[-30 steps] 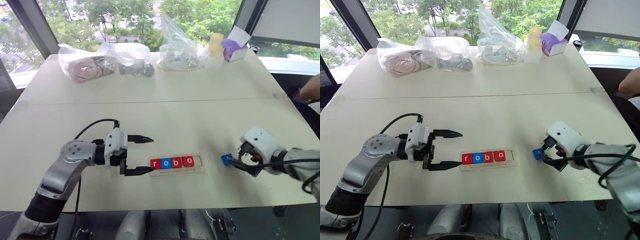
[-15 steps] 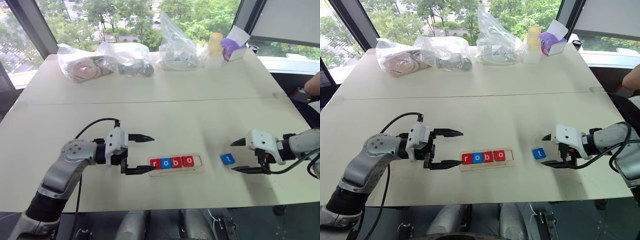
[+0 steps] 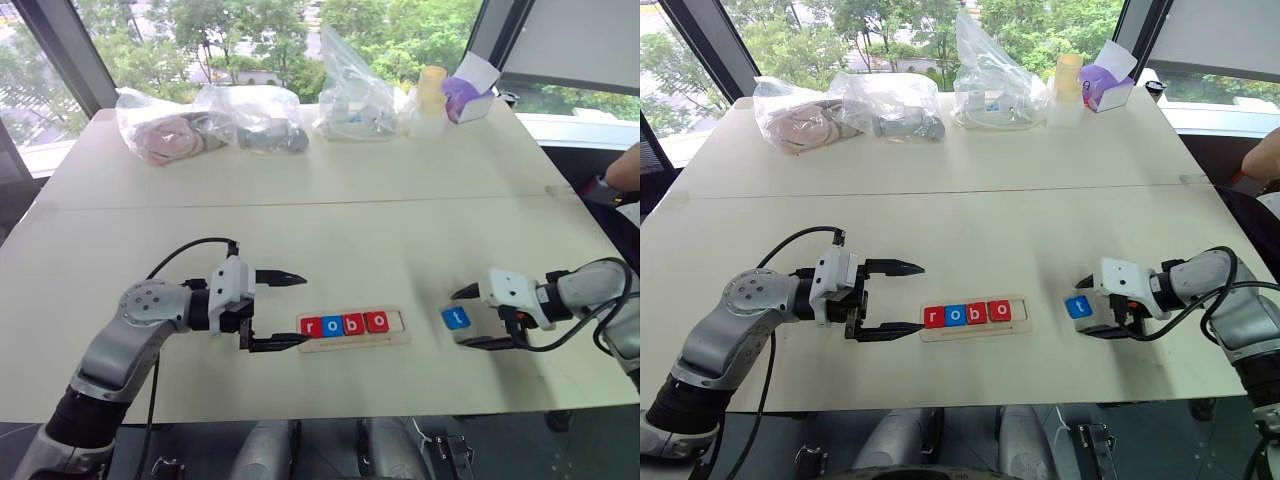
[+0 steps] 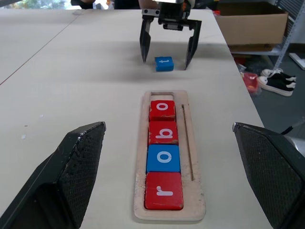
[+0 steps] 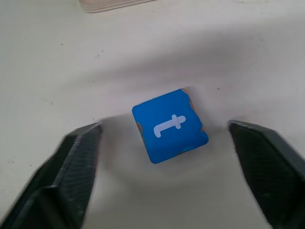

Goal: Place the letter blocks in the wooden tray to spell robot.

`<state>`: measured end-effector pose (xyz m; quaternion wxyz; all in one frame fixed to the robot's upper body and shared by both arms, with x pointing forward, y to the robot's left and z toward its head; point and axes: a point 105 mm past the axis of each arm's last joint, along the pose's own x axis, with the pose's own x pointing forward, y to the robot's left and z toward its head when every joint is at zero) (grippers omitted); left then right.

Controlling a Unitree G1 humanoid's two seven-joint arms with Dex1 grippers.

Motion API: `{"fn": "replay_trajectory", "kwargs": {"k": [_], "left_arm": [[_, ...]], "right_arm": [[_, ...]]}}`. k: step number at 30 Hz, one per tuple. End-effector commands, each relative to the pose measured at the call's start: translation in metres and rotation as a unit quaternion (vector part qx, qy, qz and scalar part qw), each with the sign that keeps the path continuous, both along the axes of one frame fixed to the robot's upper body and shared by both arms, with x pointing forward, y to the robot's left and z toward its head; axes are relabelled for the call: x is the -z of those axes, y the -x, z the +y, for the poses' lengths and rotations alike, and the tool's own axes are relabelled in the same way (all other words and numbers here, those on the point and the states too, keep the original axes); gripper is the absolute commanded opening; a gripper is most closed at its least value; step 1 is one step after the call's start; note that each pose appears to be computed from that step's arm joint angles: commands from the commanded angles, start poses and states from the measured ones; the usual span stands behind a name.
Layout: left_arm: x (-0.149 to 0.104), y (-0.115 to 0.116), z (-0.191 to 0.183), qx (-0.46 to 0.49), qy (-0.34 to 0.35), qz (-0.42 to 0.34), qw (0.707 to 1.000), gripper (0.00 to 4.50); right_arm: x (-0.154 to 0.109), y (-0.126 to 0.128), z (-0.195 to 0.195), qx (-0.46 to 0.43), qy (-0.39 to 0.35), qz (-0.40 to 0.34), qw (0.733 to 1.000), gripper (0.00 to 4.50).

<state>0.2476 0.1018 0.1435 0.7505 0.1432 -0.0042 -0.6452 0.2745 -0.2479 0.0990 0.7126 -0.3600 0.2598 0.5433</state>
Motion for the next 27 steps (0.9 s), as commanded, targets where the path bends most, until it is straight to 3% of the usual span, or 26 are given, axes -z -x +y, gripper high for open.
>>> {"fn": "replay_trajectory", "kwargs": {"k": [1,4,13,27], "left_arm": [[-0.01,0.003,-0.001,0.006,0.004,-0.016,1.0,4.5],[-0.01,0.003,-0.001,0.006,0.004,-0.016,1.0,4.5],[-0.009,0.002,-0.002,0.005,0.005,-0.015,1.0,4.5],[-0.009,0.005,-0.001,0.001,0.005,-0.014,1.0,4.5]], "right_arm": [[0.001,-0.003,-0.002,0.01,0.006,-0.006,1.0,2.56],[-0.001,-0.004,0.0,0.009,0.003,-0.012,1.0,1.16],[-0.036,-0.001,0.051,-0.042,-0.037,-0.055,0.997,1.12],[-0.021,0.004,0.086,-0.061,-0.033,-0.038,0.997,1.12]]}}
